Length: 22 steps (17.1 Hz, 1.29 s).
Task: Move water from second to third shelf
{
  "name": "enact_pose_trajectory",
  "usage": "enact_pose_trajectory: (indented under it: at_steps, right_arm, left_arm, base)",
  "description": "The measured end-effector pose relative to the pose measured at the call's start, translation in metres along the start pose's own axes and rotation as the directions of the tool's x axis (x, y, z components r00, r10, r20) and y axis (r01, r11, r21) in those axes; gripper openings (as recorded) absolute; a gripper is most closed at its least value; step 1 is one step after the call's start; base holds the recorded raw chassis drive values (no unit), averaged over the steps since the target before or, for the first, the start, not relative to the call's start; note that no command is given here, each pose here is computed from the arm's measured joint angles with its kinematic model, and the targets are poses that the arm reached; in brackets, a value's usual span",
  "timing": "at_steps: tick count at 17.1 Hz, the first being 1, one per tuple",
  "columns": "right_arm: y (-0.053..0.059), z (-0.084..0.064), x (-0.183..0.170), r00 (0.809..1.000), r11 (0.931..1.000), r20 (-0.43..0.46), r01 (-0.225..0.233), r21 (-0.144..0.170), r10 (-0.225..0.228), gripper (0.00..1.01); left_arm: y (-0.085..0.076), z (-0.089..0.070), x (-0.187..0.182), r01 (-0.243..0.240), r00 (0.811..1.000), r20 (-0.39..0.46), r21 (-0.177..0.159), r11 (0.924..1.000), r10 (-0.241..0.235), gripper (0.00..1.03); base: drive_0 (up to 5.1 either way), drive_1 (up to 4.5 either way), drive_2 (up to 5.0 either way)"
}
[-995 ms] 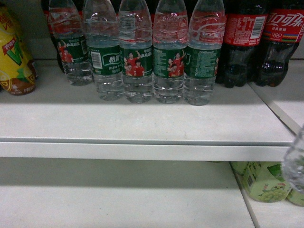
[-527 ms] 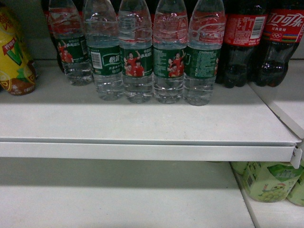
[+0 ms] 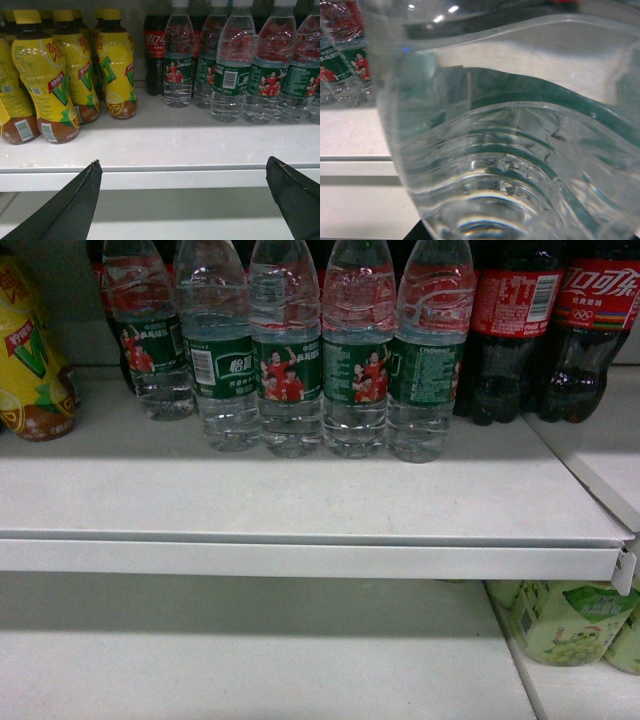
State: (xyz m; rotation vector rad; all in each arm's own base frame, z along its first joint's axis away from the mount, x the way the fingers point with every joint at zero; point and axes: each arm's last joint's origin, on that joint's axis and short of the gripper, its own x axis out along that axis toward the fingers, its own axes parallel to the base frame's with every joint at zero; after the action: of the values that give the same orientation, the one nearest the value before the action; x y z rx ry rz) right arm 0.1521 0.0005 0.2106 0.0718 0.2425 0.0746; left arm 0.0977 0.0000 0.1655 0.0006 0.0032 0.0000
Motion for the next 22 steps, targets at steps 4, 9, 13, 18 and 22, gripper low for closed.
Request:
enact_pose_trajectory:
  at_steps: [4, 9, 13, 18, 22]
  right_arm:
    - [0.0002, 0.0, -0.0002, 1.0, 1.0, 0.0, -0.003, 0.0, 0.003, 0.39]
    - [0.0002, 0.0, -0.0002, 1.0, 1.0, -0.001, -0.003, 0.0, 0.003, 0.39]
    - [0.0002, -0.001, -0.0002, 1.0, 1.0, -0.006, -0.003, 0.001, 0.003, 0.39]
    - [0.0003, -0.0004, -0.0002, 1.0, 1.0, 0.0, -0.004, 0.0, 0.004, 0.39]
    - [0.0003, -0.0005, -0.0002, 1.0, 1.0, -0.001, -0.005, 0.001, 0.005, 0.39]
  left_arm:
    - [0.0, 0.0, 0.0, 0.0, 1.0, 0.0, 0.0, 1.0, 0.0, 0.98]
    - [0.0, 0.0, 0.0, 0.0, 1.0, 0.0, 0.0, 1.0, 0.0, 0.98]
    - [0.0, -0.0002, 0.0, -0.001, 1.0, -0.002, 0.0, 1.0, 0.001, 0.98]
    - [-0.0001, 0.0, 0.0, 0.002, 1.0, 0.0, 0.0, 1.0, -0.002, 0.98]
    - [0.0, -0.0001, 0.0, 0.0, 1.0, -0.001, 0.0, 1.0, 0.0, 0.98]
  base:
    - [0.0, 0.0, 0.0]
    - [0.0, 0.0, 0.0]
    - [0.0, 0.0, 0.0]
    - [0.0, 0.0, 0.0]
    - [0.0, 0.0, 0.0]
